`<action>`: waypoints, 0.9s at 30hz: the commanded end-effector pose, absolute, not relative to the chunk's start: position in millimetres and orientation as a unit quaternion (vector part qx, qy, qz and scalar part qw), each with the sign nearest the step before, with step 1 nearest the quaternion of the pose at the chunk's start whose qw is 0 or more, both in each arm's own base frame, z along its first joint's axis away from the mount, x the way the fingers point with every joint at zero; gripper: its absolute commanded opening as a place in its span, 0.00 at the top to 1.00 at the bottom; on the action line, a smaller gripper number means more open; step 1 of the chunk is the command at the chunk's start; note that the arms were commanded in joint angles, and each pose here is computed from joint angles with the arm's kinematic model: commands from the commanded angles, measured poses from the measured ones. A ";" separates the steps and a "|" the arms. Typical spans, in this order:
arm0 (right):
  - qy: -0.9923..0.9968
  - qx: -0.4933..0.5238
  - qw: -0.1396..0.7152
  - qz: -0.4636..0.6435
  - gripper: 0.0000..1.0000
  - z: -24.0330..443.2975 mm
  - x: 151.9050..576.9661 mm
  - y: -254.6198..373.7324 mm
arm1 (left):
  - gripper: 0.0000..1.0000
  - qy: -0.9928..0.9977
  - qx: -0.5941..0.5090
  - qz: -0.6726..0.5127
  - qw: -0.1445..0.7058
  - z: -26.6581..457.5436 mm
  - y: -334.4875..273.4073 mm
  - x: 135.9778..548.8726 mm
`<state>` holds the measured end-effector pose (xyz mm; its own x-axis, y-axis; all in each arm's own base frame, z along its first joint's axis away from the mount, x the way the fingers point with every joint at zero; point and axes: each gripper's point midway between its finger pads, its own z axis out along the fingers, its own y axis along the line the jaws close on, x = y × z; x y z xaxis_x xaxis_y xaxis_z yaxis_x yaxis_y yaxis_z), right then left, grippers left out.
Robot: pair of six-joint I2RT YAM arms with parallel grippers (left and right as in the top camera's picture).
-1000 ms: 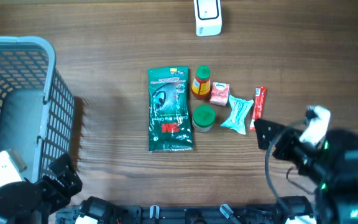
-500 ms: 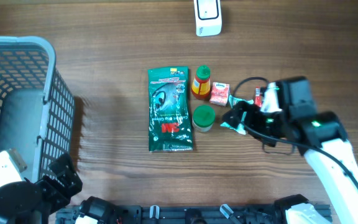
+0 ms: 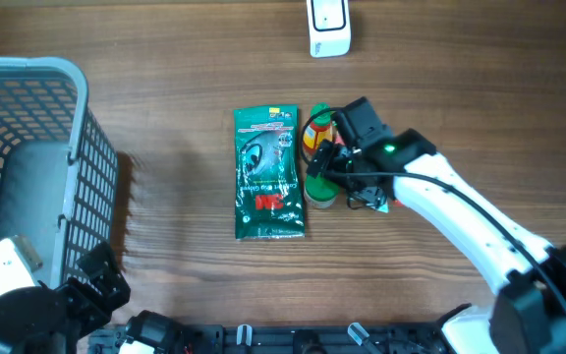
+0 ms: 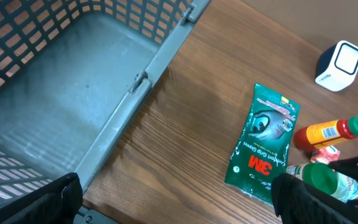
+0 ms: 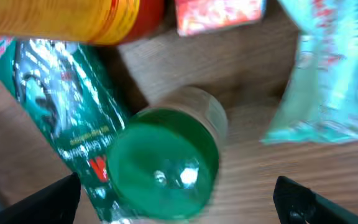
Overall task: Scan the item barcode
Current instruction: 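Move the right gripper over the green-lidded jar, then lower the right gripper and grasp the green-lidded jar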
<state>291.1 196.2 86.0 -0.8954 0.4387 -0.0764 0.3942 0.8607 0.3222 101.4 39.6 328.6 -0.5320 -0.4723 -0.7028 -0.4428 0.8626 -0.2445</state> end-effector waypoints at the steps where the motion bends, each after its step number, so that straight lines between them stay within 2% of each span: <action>1: 0.952 0.254 0.090 0.147 0.00 80.0 306.3 201.1 | 0.00 0.872 -0.272 -0.017 0.407 328.5 41.1 101.5; 5: 0.947 0.263 0.104 0.150 0.00 77.0 315.7 203.1 | 0.00 0.872 -0.272 -0.017 0.407 328.5 41.1 101.5; 9: 0.956 0.253 0.071 0.132 0.01 54.2 305.0 210.2 | 0.00 0.872 -0.272 -0.017 0.407 328.5 41.1 101.5; 12: 0.960 0.245 0.048 0.127 0.16 48.4 293.9 215.4 | 0.00 0.872 -0.272 -0.017 0.407 328.5 41.1 101.5; 14: 0.963 0.244 0.032 0.112 0.32 46.0 284.9 209.1 | 0.00 0.872 -0.272 -0.017 0.407 328.5 41.1 101.5; 17: 0.976 0.194 0.021 0.094 0.38 46.3 274.8 202.5 | 0.00 0.872 -0.272 -0.017 0.407 328.5 41.1 101.5; 20: 0.994 0.059 0.027 0.084 0.37 50.7 274.9 193.2 | 0.00 0.872 -0.272 -0.017 0.407 328.5 41.1 101.5; 21: 0.997 -0.014 0.021 0.073 0.36 53.6 272.9 184.8 | 0.00 0.872 -0.272 -0.017 0.407 328.5 41.0 101.5; 23: 0.994 -0.087 0.011 0.063 0.35 56.3 269.4 175.8 | 0.00 0.872 -0.272 -0.017 0.407 328.5 41.1 101.5; 27: 0.982 -0.184 -0.010 0.034 0.13 70.2 263.1 160.7 | 0.00 0.872 -0.272 -0.017 0.407 328.5 41.1 101.5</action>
<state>251.6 161.7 51.5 -0.9895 -0.1337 0.0557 -0.1284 0.9876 0.0907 101.3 39.7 328.6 -0.5320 -0.4722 -0.7029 -0.4429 0.8626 -0.2443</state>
